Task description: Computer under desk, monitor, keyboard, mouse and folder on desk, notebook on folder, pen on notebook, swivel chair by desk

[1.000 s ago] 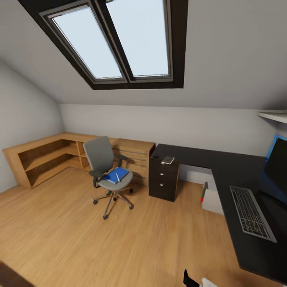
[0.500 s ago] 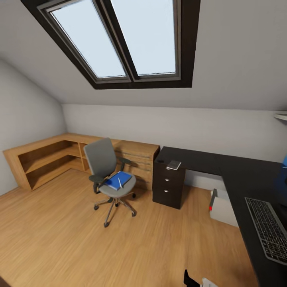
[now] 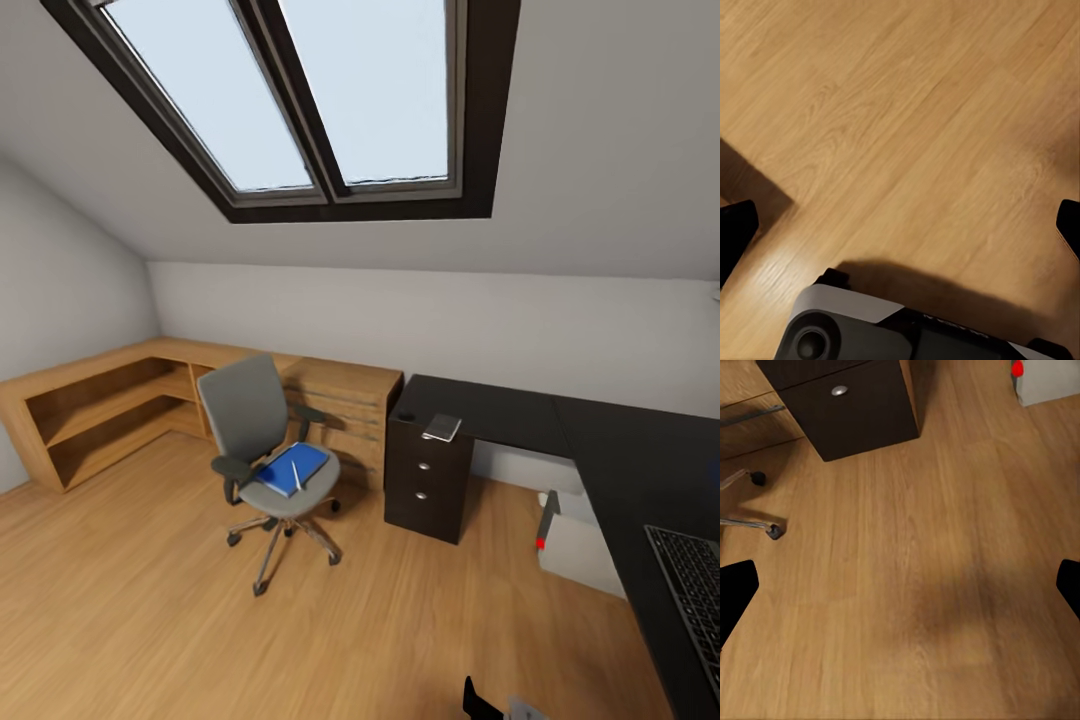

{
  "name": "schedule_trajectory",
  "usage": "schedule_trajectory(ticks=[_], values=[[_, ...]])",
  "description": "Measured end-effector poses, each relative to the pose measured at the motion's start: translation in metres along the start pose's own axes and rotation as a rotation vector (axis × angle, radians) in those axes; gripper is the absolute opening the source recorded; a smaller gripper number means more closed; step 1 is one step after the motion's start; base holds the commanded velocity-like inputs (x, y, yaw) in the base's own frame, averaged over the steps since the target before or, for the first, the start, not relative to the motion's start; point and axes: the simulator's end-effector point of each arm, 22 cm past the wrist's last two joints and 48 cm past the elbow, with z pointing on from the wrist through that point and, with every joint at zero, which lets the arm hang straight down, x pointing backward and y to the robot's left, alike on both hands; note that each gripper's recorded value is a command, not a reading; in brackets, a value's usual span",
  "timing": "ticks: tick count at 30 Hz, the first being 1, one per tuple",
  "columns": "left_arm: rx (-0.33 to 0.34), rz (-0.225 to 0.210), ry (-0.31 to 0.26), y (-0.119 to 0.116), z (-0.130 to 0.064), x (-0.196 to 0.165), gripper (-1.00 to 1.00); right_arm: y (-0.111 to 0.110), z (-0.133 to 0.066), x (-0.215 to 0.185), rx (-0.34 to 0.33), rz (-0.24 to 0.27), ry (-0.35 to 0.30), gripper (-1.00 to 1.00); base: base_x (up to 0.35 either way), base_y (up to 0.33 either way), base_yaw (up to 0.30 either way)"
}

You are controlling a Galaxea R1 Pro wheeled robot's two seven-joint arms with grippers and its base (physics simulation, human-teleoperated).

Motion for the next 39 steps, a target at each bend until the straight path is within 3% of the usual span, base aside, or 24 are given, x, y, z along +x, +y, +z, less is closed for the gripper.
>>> schedule_trajectory(ticks=[27,39], values=[[0.002,0.002,0.001,-0.0010,-0.0002,0.0009,1.00,0.0017,-0.0002,0.0002,-0.003,0.001,-0.001,1.00,0.331,-0.007,0.000],[0.004,0.006,0.002,-0.0019,-0.0004,0.0015,1.00,0.0048,-0.0011,-0.0093,-0.008,0.001,-0.048,1.00,0.331,-0.072,0.000]])
